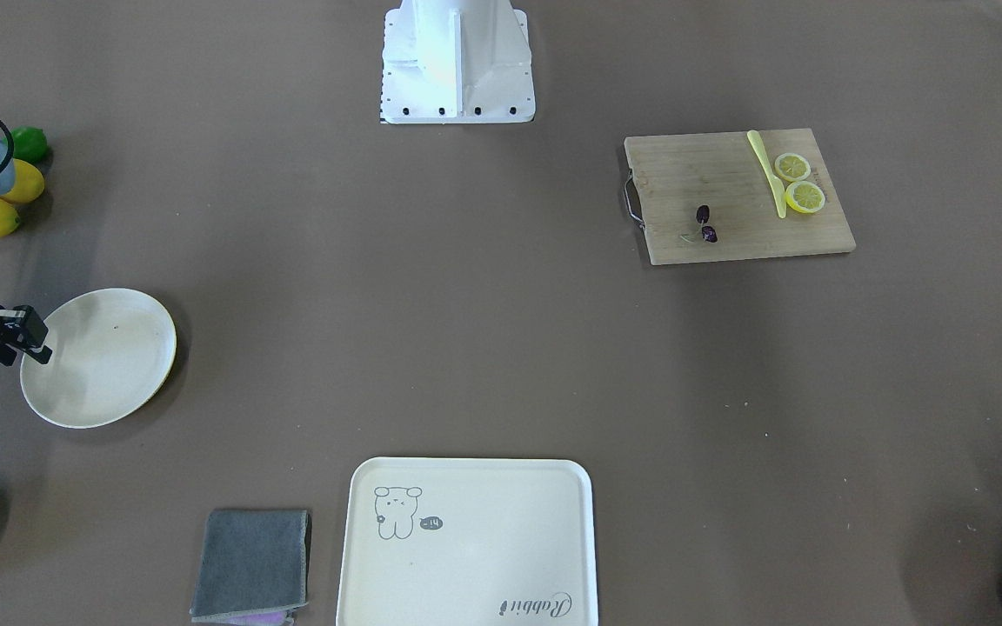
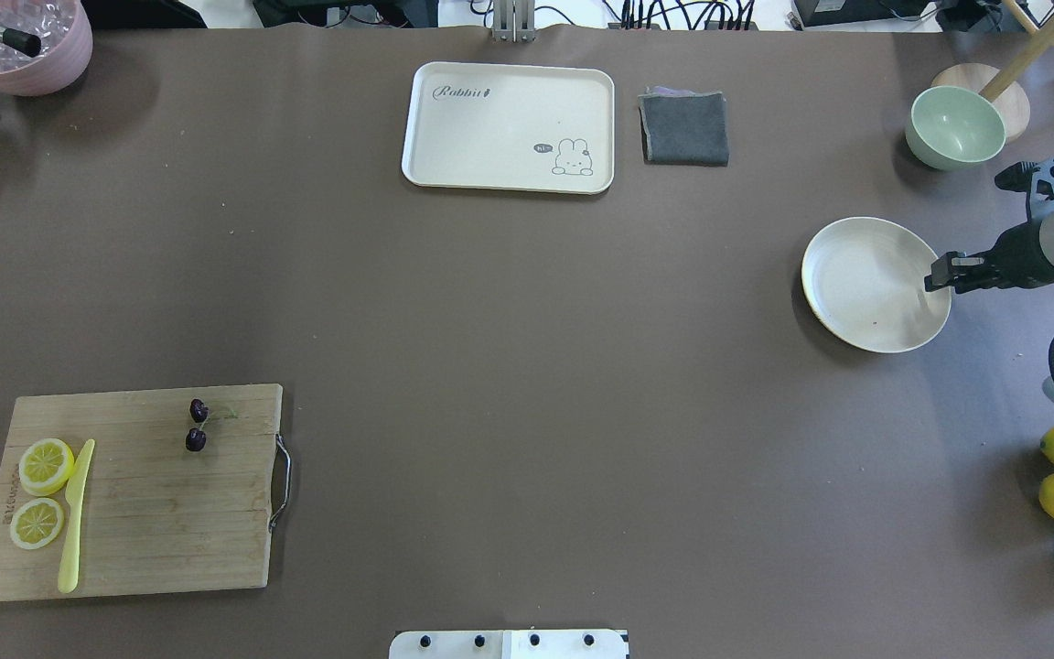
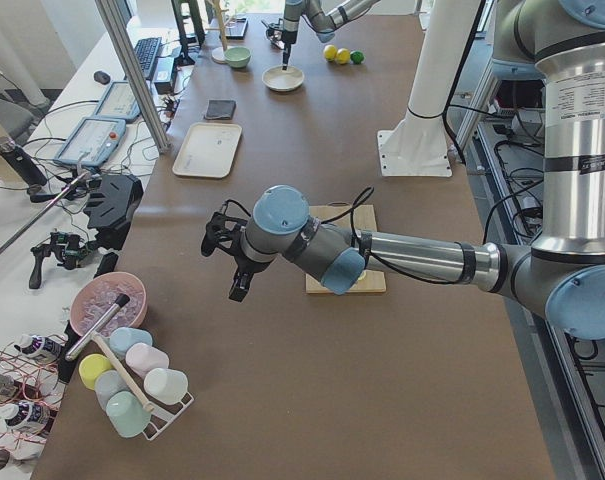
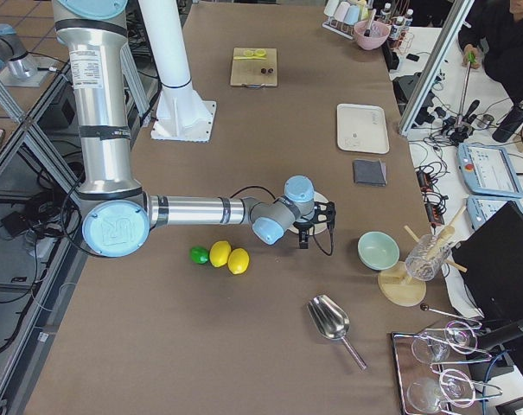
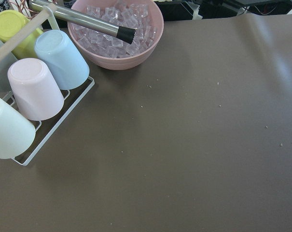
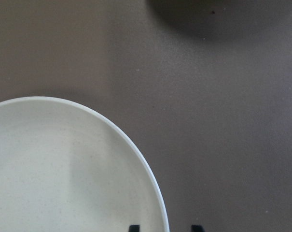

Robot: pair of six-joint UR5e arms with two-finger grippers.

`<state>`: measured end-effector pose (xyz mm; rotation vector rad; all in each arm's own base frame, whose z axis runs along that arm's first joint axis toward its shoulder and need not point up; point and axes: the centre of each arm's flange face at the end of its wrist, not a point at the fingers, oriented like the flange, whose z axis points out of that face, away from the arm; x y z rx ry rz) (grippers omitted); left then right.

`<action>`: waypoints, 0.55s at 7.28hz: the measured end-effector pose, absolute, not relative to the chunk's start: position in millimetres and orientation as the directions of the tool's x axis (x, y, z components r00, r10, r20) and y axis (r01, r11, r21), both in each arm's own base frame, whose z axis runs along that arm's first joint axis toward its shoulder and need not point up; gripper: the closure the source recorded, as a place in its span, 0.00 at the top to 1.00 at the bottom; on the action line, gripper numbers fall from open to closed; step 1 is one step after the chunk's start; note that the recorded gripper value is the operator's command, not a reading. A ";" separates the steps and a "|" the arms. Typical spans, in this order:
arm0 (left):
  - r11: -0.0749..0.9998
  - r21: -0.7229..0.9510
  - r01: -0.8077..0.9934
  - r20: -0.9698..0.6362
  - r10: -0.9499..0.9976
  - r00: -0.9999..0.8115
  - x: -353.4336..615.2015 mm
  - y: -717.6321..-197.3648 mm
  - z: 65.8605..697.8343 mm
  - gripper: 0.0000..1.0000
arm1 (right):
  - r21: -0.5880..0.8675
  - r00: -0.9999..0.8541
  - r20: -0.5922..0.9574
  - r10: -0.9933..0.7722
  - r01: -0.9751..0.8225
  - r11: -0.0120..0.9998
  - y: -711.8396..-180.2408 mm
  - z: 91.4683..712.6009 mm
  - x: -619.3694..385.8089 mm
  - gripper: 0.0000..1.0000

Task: Place red cherry on plate
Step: 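Drag the white plate by its rim toward the table center with the right gripper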

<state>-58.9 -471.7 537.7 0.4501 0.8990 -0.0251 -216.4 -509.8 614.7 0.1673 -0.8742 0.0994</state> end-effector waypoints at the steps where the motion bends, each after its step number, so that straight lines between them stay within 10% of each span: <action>1: 0.906 0.369 0.207 -0.760 0.166 0.628 -58.9 -471.4 537.2 0.98 | 0.109 0.636 0.771 0.014 -0.155 0.982 -510.9 610.9 -218.1 0.00; 4: 0.907 0.367 0.208 -0.760 0.163 0.629 -59.2 -472.1 537.8 0.98 | 0.142 0.590 0.807 -0.022 -0.158 0.977 -503.7 568.7 -209.4 0.00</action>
